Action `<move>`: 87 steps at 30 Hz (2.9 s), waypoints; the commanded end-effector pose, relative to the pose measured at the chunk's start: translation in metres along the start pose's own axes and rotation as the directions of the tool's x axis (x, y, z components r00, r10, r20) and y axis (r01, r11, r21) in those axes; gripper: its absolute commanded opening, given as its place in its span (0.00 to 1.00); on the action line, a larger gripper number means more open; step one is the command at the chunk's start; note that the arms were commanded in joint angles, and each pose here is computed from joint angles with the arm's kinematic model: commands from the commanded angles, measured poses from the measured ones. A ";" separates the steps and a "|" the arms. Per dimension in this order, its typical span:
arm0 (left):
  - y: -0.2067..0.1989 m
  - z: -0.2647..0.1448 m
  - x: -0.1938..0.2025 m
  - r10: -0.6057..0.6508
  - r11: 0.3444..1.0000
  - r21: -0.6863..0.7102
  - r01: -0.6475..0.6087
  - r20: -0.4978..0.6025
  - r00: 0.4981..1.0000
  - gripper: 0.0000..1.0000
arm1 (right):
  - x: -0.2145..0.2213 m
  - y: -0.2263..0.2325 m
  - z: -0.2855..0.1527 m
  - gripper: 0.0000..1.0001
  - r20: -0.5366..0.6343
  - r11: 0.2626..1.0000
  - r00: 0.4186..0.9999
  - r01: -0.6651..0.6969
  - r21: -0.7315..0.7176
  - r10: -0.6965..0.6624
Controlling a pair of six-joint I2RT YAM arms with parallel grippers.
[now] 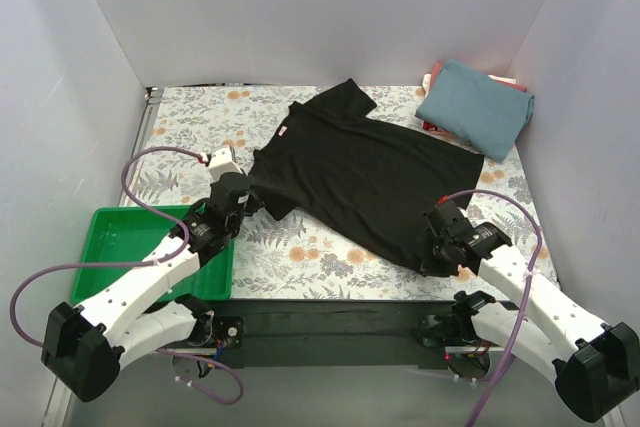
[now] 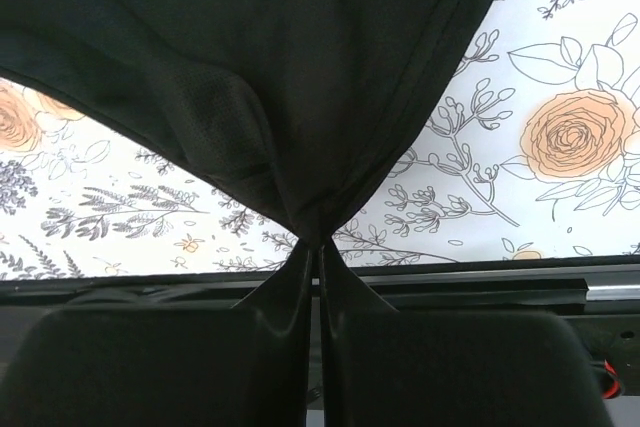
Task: Fold and stack the t-shirts
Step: Fold the tshirt
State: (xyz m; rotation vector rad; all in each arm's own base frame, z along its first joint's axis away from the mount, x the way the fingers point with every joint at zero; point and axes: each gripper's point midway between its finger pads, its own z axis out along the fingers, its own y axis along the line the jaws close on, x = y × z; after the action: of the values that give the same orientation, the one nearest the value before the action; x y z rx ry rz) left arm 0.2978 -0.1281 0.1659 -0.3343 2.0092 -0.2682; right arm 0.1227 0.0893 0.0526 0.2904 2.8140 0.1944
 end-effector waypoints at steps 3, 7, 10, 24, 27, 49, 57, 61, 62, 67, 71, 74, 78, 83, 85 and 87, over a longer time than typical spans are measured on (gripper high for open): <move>-0.006 -0.032 -0.023 -0.040 0.999 0.009 0.040 0.046 0.998 0.00 | -0.005 0.010 -0.019 0.01 0.019 0.998 0.999 0.039 -0.042 -0.038; -0.003 -0.046 -0.027 -0.068 0.998 0.016 0.068 0.055 0.996 0.00 | -0.002 0.013 -0.021 0.01 0.006 0.996 0.998 0.069 -0.062 -0.068; -0.002 -0.056 -0.029 -0.095 0.995 0.033 0.093 0.055 0.994 0.00 | 0.001 0.013 -0.022 0.01 -0.001 0.994 0.996 0.087 -0.065 -0.087; -0.042 -0.018 -0.047 -0.013 0.992 0.122 -0.009 0.177 0.984 0.00 | -0.042 -0.003 -0.031 0.01 0.195 0.996 0.979 0.053 0.069 -0.065; -0.057 -0.003 -0.061 0.000 0.987 0.160 -0.035 0.215 0.977 0.00 | -0.056 -0.009 -0.030 0.01 0.238 0.991 0.969 0.036 0.129 -0.066; -0.104 0.134 -0.083 0.033 0.925 0.373 -0.067 0.096 0.995 0.00 | -0.129 -0.025 -0.008 0.01 0.366 0.977 0.930 -0.097 0.189 0.022; -0.112 0.176 -0.081 0.050 0.912 0.404 -0.074 0.069 0.996 0.00 | -0.144 -0.032 0.011 0.01 0.344 0.972 0.938 -0.106 0.208 0.029; -0.116 0.187 -0.079 0.059 0.907 0.413 -0.079 0.060 0.996 0.00 | -0.148 -0.038 0.015 0.01 0.344 0.969 0.938 -0.122 0.213 0.043; -0.116 0.189 -0.079 0.061 0.907 0.414 -0.080 0.059 0.996 0.00 | -0.148 -0.039 0.016 0.01 0.340 0.969 0.939 -0.123 0.213 0.045; -0.119 0.202 -0.078 0.070 0.904 0.418 -0.087 0.055 0.996 0.00 | -0.152 -0.044 0.018 0.01 0.336 0.967 0.940 -0.129 0.218 0.050; -0.121 0.211 -0.078 0.068 0.909 0.409 -0.081 0.045 0.997 0.00 | -0.154 -0.045 0.024 0.01 0.330 0.967 0.943 -0.128 0.219 0.050; -0.119 0.222 -0.076 0.065 0.919 0.388 -0.072 0.031 0.997 0.00 | -0.154 -0.046 0.029 0.01 0.317 0.967 0.947 -0.123 0.224 0.047; -0.126 0.232 -0.073 0.059 0.911 0.408 -0.057 0.007 0.998 0.56 | -0.158 -0.053 0.032 0.12 0.329 0.957 0.942 -0.156 0.244 0.070; -0.114 0.240 -0.087 0.027 0.945 0.324 -0.035 0.031 0.999 0.81 | -0.172 -0.059 0.007 0.56 0.440 0.947 0.893 -0.215 0.239 0.092; -0.104 0.239 -0.083 0.031 0.958 0.285 -0.033 0.010 0.999 0.82 | -0.175 -0.062 -0.006 0.72 0.487 0.944 0.868 -0.236 0.232 0.097; -0.081 0.240 -0.080 0.029 0.979 0.203 -0.030 0.008 1.000 0.82 | -0.175 -0.063 -0.012 0.77 0.506 0.943 0.857 -0.241 0.227 0.097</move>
State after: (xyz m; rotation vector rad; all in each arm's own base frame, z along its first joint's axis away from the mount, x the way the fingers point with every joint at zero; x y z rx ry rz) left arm 0.5552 -0.2170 0.1353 -0.0929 1.9760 -0.5565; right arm 0.2601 -0.0016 0.0756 0.5300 2.4251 -0.2060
